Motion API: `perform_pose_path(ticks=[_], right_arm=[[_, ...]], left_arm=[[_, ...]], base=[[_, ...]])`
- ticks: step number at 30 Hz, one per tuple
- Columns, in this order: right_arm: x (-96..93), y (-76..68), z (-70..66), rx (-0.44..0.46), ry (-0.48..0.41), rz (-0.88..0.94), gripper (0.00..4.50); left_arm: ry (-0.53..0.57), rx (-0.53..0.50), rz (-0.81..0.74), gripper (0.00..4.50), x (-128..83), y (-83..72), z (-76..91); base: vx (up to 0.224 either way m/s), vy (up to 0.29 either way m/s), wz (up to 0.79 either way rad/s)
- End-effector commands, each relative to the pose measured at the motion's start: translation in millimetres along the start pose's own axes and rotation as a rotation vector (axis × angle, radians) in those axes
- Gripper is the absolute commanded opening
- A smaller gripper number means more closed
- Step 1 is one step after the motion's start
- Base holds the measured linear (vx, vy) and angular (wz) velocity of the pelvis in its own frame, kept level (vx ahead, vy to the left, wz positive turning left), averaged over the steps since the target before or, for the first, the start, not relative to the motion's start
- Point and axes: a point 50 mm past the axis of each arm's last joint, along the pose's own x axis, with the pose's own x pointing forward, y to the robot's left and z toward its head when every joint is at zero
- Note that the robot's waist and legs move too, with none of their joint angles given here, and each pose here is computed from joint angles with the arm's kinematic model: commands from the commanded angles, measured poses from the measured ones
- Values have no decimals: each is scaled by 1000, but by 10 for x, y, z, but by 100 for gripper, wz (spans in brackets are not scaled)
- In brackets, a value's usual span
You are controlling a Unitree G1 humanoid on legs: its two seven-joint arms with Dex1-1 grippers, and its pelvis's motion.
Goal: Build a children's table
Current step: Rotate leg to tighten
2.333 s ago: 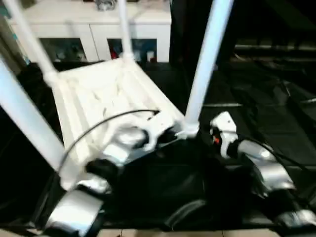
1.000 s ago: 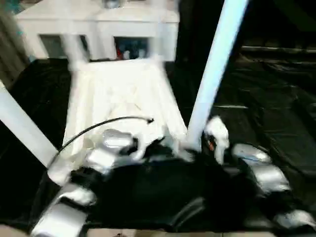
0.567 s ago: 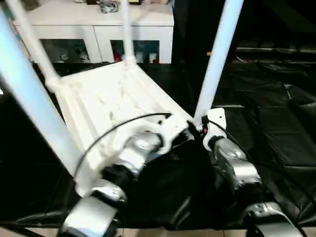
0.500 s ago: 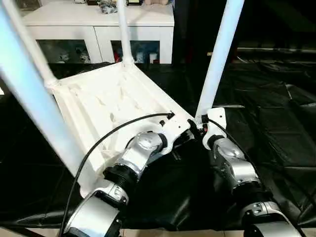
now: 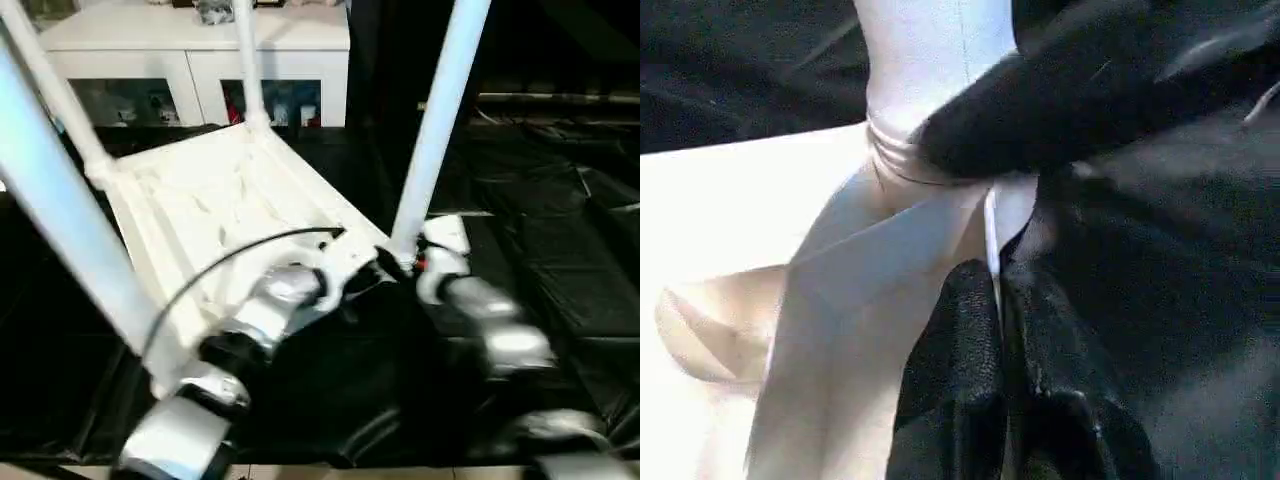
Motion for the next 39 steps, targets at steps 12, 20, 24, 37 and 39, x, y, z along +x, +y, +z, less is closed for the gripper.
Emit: perform_pose_path(ticks=[12,20,24,37,39], right_arm=[[-118,222,-2,-180,104,414,387],[-56,261,-69,-175,126,419,371],[-56,257,-64,-172,118,424,333],[57,208,-226,-71,119,207,274],[128,136,-297,7,109,3,274]], left_arm=[[-95,3,-369,0,-323,-119,-20],[-89,3,-363,0,-336,-125,-32],[-90,1,-363,0,-339,-132,-37],[-61,-26,-250,0,-250,-112,-79],[-39,-56,-166,0,-153,-119,-100]], base=[[0,0,0],[0,0,0],[0,0,0],[0,0,0],[0,0,0]])
